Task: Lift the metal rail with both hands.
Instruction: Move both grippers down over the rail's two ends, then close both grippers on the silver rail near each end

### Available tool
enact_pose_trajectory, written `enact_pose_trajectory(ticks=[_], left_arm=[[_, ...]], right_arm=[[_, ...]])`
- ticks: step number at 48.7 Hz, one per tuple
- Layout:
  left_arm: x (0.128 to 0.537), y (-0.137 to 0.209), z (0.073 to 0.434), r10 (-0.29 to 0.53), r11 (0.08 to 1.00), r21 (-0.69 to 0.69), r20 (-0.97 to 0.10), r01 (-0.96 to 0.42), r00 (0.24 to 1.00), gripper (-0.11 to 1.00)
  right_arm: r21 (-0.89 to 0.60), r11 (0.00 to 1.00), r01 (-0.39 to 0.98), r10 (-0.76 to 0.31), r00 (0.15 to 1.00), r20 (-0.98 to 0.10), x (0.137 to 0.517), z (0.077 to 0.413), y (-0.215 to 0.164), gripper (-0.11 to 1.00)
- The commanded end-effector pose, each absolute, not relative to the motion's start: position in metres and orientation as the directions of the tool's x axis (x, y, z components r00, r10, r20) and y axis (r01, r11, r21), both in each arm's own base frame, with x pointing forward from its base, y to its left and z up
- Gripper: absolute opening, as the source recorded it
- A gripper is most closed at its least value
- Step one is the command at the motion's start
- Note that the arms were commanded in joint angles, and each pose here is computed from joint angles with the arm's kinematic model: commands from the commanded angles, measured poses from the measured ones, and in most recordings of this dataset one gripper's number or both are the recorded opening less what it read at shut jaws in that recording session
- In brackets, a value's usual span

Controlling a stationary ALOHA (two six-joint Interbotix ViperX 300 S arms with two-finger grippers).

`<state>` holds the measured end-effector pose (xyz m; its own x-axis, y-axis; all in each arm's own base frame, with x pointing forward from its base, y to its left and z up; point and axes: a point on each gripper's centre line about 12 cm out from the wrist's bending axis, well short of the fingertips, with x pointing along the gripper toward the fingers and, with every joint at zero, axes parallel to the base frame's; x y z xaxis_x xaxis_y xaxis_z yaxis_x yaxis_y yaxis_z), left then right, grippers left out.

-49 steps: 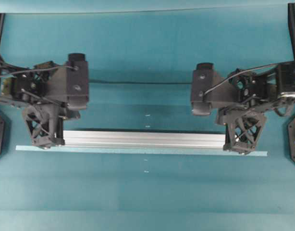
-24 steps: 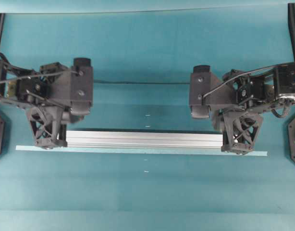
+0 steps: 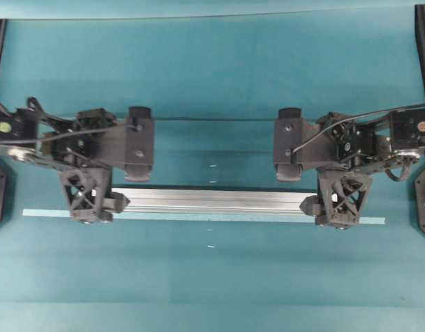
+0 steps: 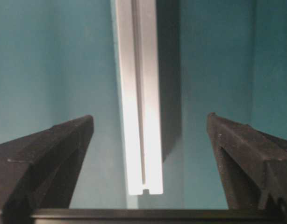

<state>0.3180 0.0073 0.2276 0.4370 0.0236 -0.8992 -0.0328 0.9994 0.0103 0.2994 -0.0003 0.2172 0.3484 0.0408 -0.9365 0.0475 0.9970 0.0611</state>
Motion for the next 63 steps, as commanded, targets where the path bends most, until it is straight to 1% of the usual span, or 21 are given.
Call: enact_pose_trajectory(ticks=[1,7,12,24,45,63], left_arm=[[0.321,0.007,0.224,0.026,0.999,0.013,-0.894,-0.032,0.447,0.98],[0.323,0.008,0.211,0.026,0.999,0.016,-0.905,-0.029,0.424,0.98],[0.326,0.011,0.203,0.029,0.999,0.017,-0.900,-0.033,0.434,0.98],[0.323,0.011,0.179,0.028,0.999,0.015,-0.904,-0.035,0.427,0.98],[0.320,0.005,0.157,0.018,1.000,0.011,-0.885,-0.017,0.465,0.98],[0.322,0.002,0.125,0.012,1.000,0.006,-0.895,-0.015,0.446,0.98]], right_arm=[[0.059,0.998,0.039,0.041,0.357,-0.933,0.302,0.212,0.002,0.99],[0.056,0.998,0.027,0.043,0.355,-0.934,0.304,0.199,0.005,0.99],[0.050,0.999,0.008,0.044,0.355,-0.934,0.307,0.184,0.007,0.99],[0.043,0.999,-0.020,0.047,0.345,-0.937,0.315,0.155,0.014,0.99],[0.038,0.999,-0.020,0.042,0.325,-0.945,0.308,0.124,0.014,0.99],[0.035,0.999,-0.011,0.036,0.322,-0.946,0.307,0.105,0.012,0.99]])
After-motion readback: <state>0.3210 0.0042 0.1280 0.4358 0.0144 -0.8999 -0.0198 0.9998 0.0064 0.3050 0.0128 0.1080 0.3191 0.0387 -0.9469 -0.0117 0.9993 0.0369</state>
